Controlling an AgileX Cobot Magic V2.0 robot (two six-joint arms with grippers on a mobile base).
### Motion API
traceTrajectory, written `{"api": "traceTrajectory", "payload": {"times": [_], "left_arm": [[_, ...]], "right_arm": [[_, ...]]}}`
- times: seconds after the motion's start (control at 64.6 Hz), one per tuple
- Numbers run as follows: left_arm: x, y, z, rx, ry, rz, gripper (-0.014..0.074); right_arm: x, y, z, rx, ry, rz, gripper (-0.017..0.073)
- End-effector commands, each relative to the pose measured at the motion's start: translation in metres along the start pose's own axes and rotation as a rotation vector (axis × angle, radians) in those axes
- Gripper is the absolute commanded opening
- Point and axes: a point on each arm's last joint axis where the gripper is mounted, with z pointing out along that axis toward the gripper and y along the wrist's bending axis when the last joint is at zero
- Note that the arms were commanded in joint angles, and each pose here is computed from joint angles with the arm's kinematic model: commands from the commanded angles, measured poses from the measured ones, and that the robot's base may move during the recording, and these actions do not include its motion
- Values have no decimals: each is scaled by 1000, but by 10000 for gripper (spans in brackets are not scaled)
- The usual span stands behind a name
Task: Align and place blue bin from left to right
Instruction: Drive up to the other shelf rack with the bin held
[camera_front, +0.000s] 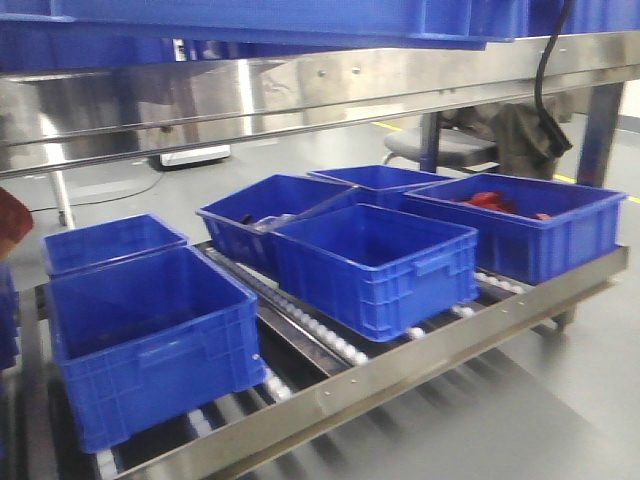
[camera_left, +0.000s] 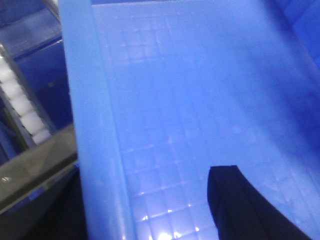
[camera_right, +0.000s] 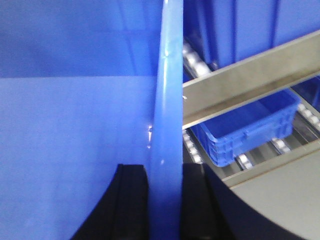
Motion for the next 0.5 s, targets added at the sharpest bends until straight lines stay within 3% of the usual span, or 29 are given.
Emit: {"api": "traceTrajectory", "payload": {"times": [0.0,0.48], "left_arm": [[-6,-7,-27,78,-101,50,-111],[-6,-7,-27,78,-101,50,-111]], "right_arm": [[-24,-3,-10,7,-233,-51,-151],[-24,-3,-10,7,-233,-51,-151]]}}
